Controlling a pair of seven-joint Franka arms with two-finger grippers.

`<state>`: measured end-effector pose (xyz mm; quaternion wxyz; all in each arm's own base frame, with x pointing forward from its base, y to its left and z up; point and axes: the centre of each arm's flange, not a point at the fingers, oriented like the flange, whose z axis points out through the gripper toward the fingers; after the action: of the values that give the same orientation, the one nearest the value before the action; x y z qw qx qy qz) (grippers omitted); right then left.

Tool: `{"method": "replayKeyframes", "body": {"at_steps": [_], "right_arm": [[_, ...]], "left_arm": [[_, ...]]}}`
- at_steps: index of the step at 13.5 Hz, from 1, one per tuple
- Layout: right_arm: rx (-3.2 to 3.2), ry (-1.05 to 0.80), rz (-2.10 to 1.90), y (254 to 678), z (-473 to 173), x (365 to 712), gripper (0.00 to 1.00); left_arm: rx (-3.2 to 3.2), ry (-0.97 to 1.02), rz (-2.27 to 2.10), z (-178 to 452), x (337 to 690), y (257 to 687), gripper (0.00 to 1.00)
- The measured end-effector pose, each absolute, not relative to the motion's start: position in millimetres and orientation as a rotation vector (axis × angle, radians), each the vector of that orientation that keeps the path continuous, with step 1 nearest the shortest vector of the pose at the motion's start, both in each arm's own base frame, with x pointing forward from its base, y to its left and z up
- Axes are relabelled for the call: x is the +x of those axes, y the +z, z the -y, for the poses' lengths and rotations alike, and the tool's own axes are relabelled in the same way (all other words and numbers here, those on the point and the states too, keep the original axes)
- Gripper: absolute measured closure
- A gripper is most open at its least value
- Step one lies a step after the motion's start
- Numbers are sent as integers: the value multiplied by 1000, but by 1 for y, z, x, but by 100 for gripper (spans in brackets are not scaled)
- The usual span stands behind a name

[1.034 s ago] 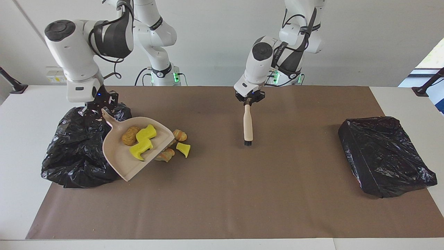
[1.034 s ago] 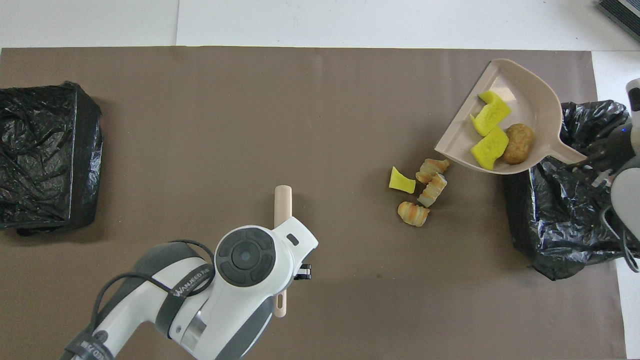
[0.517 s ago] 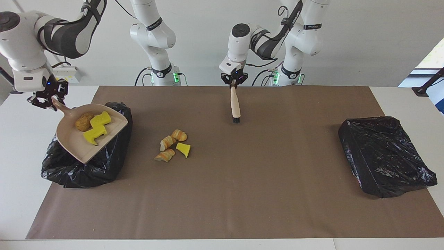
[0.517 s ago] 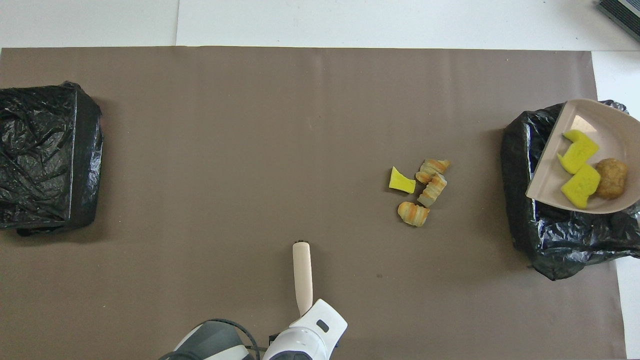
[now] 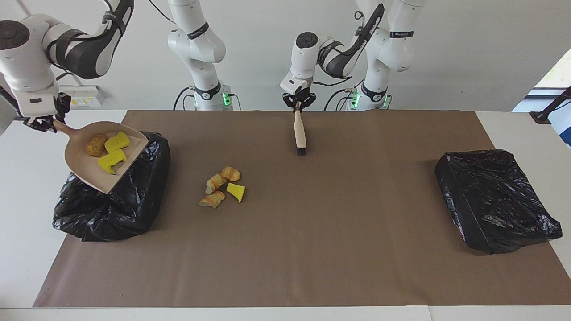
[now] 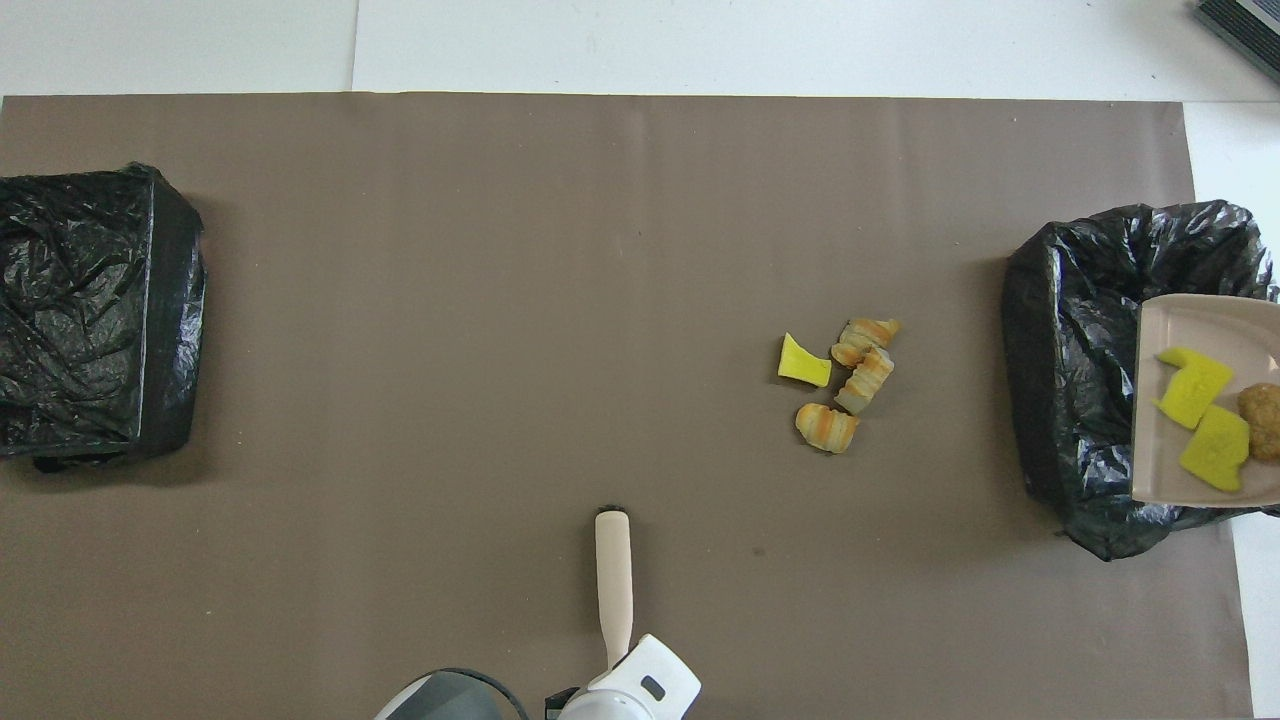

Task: Sweep and dump trash in bin
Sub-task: 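Tip the dustpan into the bag while the left gripper drops the brush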

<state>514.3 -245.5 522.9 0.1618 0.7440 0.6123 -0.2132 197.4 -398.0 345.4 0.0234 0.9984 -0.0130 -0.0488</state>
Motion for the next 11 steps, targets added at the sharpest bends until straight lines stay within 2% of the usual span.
{"method": "replayKeyframes", "body": {"at_steps": [2, 5, 8, 11], "right_arm": [[2046, -648, -1774, 525, 230, 521, 69], [1949, -703, -1783, 526, 211, 527, 69], [1901, -725, -1777, 525, 197, 530, 69], [1839, -778, -1755, 532, 201, 528, 69]], "left_arm": [[3085, -150, 33, 395, 207, 347, 34], [3054, -120, 103, 388, 243, 361, 1], [3061, -48, 232, 368, 304, 395, 0], [3018, 109, 312, 323, 391, 463, 0]]}}
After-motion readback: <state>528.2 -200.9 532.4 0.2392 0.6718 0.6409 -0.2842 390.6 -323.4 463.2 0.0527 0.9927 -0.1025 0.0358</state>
